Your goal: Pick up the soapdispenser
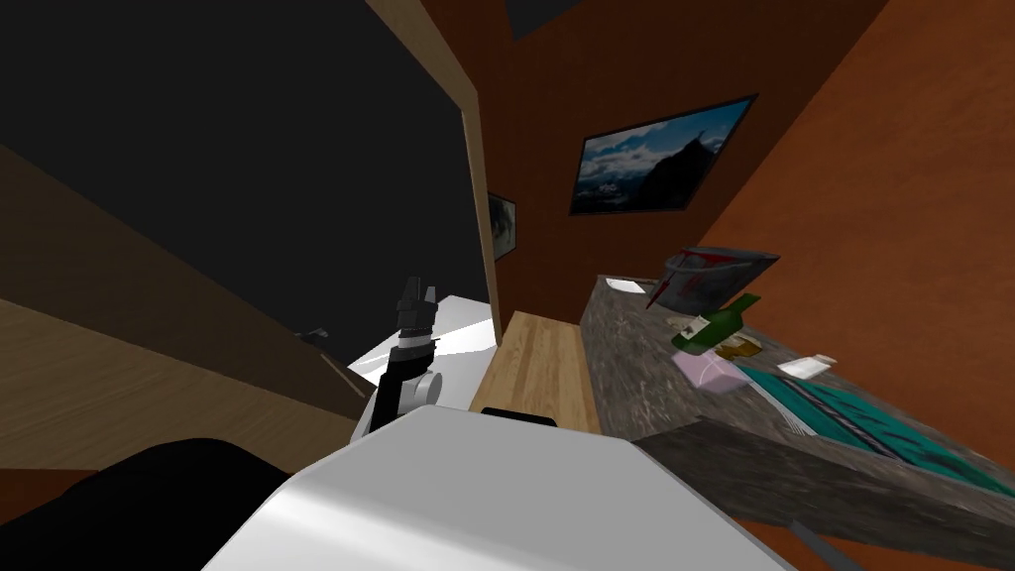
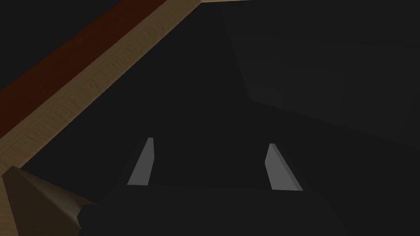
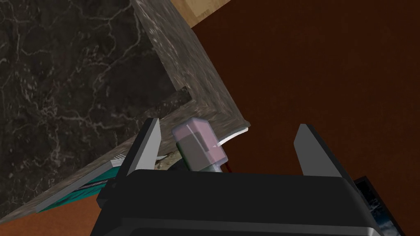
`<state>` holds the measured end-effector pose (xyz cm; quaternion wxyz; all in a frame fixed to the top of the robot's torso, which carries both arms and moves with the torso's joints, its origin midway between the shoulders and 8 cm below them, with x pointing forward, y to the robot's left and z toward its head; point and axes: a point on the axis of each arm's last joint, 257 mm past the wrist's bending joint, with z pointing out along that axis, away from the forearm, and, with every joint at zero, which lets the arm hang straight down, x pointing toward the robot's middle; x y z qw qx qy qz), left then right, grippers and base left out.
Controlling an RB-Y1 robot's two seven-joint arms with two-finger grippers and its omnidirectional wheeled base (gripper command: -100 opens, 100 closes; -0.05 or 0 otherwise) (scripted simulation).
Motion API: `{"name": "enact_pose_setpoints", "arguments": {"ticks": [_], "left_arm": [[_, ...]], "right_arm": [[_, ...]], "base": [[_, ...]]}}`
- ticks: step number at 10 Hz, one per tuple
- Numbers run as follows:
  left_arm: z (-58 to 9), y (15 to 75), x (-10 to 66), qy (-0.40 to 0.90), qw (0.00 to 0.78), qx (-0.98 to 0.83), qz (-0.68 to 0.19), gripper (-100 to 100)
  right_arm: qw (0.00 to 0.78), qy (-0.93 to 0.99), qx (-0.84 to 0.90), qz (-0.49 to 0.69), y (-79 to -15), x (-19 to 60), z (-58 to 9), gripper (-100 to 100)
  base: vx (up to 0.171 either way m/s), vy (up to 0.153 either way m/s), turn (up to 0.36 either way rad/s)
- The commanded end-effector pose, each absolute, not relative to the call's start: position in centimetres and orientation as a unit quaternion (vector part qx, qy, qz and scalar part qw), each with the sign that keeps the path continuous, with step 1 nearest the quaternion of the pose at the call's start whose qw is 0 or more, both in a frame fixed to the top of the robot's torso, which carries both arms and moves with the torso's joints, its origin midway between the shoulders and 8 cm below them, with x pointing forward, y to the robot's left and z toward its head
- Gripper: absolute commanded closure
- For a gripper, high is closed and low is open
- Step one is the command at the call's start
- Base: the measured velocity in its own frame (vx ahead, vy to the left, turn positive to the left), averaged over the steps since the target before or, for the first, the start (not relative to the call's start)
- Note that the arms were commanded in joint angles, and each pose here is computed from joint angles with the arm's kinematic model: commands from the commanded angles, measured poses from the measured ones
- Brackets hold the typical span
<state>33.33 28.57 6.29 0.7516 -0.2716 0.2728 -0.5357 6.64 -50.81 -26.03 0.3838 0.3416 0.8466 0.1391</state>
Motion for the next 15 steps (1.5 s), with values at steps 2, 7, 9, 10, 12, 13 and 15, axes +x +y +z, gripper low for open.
{"name": "enact_pose_setpoints", "arguments": {"ticks": [2,7,9,10,12,13,15], "left_arm": [[6.3,28.6,33.3,0.273,0.752,-0.272,-0.536,0],[6.3,28.6,33.3,0.273,0.752,-0.272,-0.536,0],[6.3,28.6,33.3,0.273,0.752,-0.272,-0.536,0],[6.3,28.6,33.3,0.273,0.752,-0.272,-0.536,0],[6.3,28.6,33.3,0.273,0.752,-0.272,-0.536,0],[6.3,28.6,33.3,0.273,0.752,-0.272,-0.536,0],[6.3,28.6,33.3,0.273,0.752,-0.272,-0.536,0]], "right_arm": [[0.354,0.867,0.330,0.116,-52.4,5.1,-25.8,-100],[0.303,0.894,0.318,0.085,-54.4,2.2,-25.7,-100],[0.282,0.905,0.312,0.073,-55.3,1.1,-25.6,-100],[0.267,0.913,0.303,0.064,-56.1,0.7,-25.4,-100],[0.245,0.921,0.299,0.052,-56.9,-0.4,-25.3,-100],[0.239,0.922,0.301,0.050,-56.9,-1.0,-25.3,-100],[0.220,0.928,0.297,0.039,-57.6,-1.9,-25.2,-100]], "base": [[0.009,0.006,0.118],[0.018,-0.007,0.109],[0.029,-0.022,0.113],[0.038,-0.021,0.123],[0.037,-0.027,0.101],[0.039,-0.038,0.084],[0.047,-0.039,0.100]]}}
